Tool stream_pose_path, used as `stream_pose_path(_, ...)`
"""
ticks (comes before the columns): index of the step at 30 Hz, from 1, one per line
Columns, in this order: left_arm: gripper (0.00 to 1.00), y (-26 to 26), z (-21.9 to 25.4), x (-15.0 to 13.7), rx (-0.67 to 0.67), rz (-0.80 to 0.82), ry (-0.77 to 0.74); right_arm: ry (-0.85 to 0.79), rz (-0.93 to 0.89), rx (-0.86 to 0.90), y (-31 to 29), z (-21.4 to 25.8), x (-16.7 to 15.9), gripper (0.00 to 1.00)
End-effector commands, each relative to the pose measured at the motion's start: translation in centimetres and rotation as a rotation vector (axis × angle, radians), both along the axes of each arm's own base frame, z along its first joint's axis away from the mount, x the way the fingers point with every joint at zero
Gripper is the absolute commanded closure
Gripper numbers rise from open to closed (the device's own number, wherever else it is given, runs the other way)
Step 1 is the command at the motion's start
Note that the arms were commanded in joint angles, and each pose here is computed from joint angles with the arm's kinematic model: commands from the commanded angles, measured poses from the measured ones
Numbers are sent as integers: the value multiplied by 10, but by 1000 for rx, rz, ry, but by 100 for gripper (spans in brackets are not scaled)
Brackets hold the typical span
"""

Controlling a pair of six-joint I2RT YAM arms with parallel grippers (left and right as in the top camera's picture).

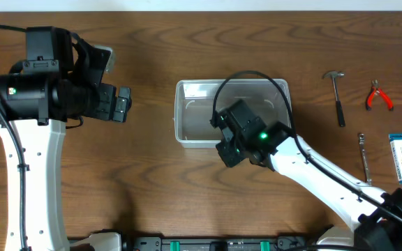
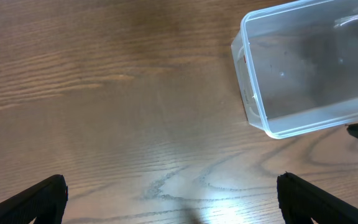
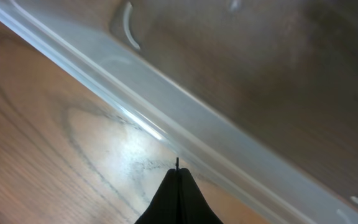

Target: Pack container

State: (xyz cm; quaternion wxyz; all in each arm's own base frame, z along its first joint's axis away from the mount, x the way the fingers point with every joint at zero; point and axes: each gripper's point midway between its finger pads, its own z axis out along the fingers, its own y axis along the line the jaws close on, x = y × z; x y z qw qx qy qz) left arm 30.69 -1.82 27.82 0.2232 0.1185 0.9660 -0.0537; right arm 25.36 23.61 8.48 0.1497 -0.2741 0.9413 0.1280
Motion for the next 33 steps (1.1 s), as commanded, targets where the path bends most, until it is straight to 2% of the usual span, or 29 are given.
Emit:
stream_pose_path(1,2,1,3,-1,5,16,-5,-56,10,31,12,28,14,99)
stream_pose_path(9,2,1,2,-2,5,16,1,-100,-32,-20,2,77,28,98)
stream_pose_path(15,2,1,2,-2,6,16,0,-184,-159,-125,-42,132,52,64)
stream_pose_path(18,2,6,1,-2,30,28,2,-205,-230,-151,-69,155,60,35)
stream_pose_path(20,2,9,1,-3,50,37,4,-215,-288,-173,-91,168,64,7)
stream_pose_path(21,2,10,1,-3,55,40,6,-218,-323,-188,-104,173,65,1)
stream_pose_path(28,2,13,1,-1,70,46,0,-154,-623,-278,-214,187,60,1)
stream_pose_path(33,2,14,3,2,76,50,-18,-96,-764,-212,-265,184,60,1)
